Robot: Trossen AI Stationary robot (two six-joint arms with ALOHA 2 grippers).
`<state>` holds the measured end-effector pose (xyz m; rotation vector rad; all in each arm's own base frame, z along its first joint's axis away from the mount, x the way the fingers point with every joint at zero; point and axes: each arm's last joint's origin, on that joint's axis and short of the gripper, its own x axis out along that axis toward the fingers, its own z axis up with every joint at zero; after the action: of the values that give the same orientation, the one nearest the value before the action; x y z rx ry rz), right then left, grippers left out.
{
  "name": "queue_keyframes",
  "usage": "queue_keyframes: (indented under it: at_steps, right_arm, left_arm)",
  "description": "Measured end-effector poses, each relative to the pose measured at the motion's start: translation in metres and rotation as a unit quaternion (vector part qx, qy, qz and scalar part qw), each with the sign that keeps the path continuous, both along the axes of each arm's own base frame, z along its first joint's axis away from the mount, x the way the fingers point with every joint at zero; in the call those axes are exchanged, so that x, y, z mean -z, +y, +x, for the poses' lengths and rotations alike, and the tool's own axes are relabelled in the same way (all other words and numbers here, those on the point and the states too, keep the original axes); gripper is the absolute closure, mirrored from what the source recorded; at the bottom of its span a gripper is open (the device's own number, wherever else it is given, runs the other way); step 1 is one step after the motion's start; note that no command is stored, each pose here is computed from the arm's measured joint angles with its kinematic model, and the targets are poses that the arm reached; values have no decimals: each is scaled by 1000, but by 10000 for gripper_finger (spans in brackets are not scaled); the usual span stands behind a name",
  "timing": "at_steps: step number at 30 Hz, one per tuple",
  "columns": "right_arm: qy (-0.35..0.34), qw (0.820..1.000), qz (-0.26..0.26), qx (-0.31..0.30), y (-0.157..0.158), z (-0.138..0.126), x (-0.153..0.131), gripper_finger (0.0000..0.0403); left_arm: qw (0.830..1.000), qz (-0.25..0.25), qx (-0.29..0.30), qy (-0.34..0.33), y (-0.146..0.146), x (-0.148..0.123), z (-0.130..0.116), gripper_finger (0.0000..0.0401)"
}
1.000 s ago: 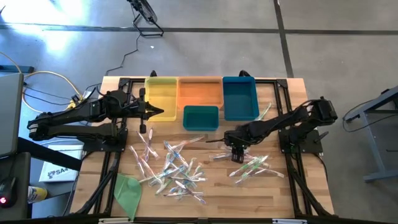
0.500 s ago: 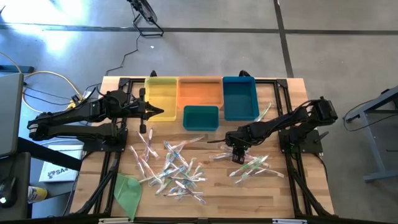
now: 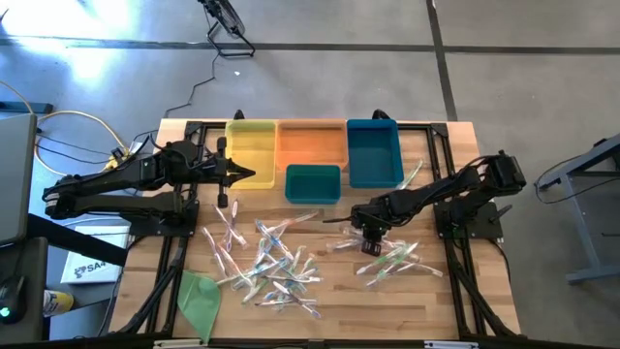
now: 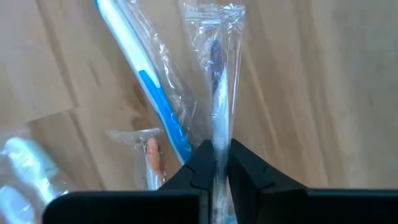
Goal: Pick & Place Toothbrushes
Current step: Put the purple toothbrush into the blue bin
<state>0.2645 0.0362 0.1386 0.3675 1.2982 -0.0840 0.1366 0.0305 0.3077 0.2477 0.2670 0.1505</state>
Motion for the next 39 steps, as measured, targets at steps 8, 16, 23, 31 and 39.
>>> queue_keyframes:
  at_steps: [8, 16, 23, 31, 39]
  right_arm:
    - [2, 1000, 14, -4, 1, 0, 0, 385]
    - [-9, 1000, 29, -6, 1, -1, -7, 385]
    - [-45, 999, 31, 1, -1, 0, -22, 385]
    - [-103, 993, 25, 42, -16, -9, -53, 385]
    - [-193, 976, -7, 96, -32, -26, -92, 385]
  left_arm:
    - [1000, -2, 0, 8, 0, 2, 0, 401]
    - [1000, -2, 0, 7, 0, 1, 0, 401]
    - [1000, -2, 0, 7, 0, 1, 0, 401]
    - [1000, -2, 0, 7, 0, 1, 0, 401]
    - [1000, -1, 0, 7, 0, 1, 0, 401]
